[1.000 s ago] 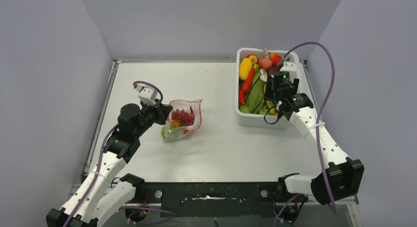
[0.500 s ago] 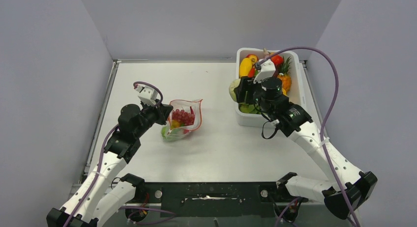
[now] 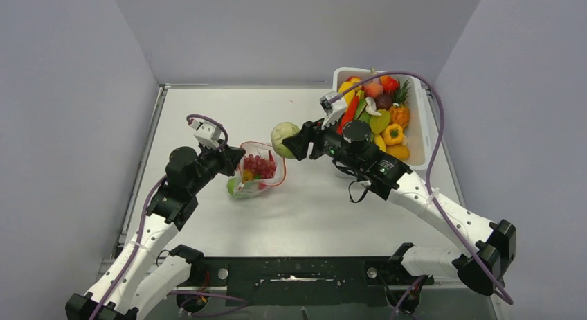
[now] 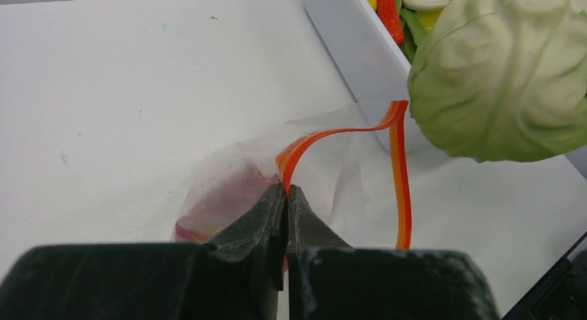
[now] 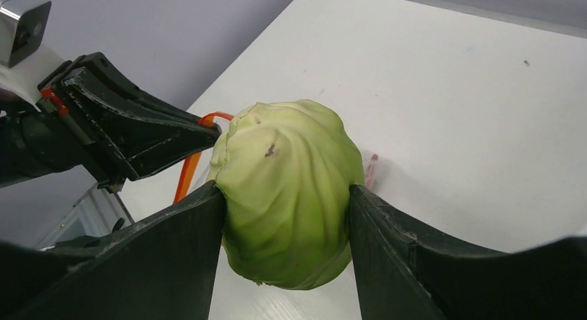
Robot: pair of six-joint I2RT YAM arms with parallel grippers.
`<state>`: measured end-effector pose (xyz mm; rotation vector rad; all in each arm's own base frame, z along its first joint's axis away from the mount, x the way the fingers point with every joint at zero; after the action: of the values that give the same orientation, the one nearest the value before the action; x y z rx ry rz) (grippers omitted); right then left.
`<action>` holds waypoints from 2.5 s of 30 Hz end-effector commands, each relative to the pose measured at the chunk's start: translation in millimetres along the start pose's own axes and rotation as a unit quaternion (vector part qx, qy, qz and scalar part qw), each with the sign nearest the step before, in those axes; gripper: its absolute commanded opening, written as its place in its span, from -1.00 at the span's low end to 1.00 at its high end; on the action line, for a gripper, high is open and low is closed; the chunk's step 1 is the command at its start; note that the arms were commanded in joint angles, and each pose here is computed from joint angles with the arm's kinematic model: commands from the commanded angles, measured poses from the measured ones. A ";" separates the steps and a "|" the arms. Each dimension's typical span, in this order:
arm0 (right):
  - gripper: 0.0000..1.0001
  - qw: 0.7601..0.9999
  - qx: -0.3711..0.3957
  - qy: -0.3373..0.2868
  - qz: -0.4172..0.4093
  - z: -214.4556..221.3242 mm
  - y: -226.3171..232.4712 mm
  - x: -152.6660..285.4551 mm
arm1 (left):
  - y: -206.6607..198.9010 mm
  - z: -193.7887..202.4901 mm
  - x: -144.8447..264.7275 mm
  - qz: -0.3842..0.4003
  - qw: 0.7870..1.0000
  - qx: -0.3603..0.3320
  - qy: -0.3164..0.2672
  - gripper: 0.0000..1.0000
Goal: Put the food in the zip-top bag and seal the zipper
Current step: Place the fake vegetable in the zipper food storage bag.
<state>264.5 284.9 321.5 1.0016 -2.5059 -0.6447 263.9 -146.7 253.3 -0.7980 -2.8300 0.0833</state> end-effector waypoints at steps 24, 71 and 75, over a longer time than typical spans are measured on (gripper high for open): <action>0.06 0.996 -0.022 -0.005 -0.092 8.2 67.1 -33.3 | -9.8 -40.5 8.4 0.020 0.997 0.017 -0.071 -1.00; 0.69 0.993 0.091 0.061 -0.049 57.2 33.1 -35.9 | -26.5 -59.8 15.1 0.061 0.993 0.054 -0.087 -1.00; 0.74 0.991 0.112 0.054 -0.046 46.5 33.7 -24.5 | -27.5 -61.1 14.8 0.064 0.993 0.053 -0.088 -1.00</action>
<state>238.4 346.3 239.9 1.1255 -2.3559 -0.3160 249.3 -160.4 269.1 -0.8969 -2.7715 0.3013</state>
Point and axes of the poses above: each gripper's point midway between its finger pads, its own x axis back along the fingers, its own y axis along the line the jaws close on, z = x × y, the point moved 2 cm from there along x, back along the fingers, and after that the axes turned 12 degrees about -x, right-handed, at the moved point
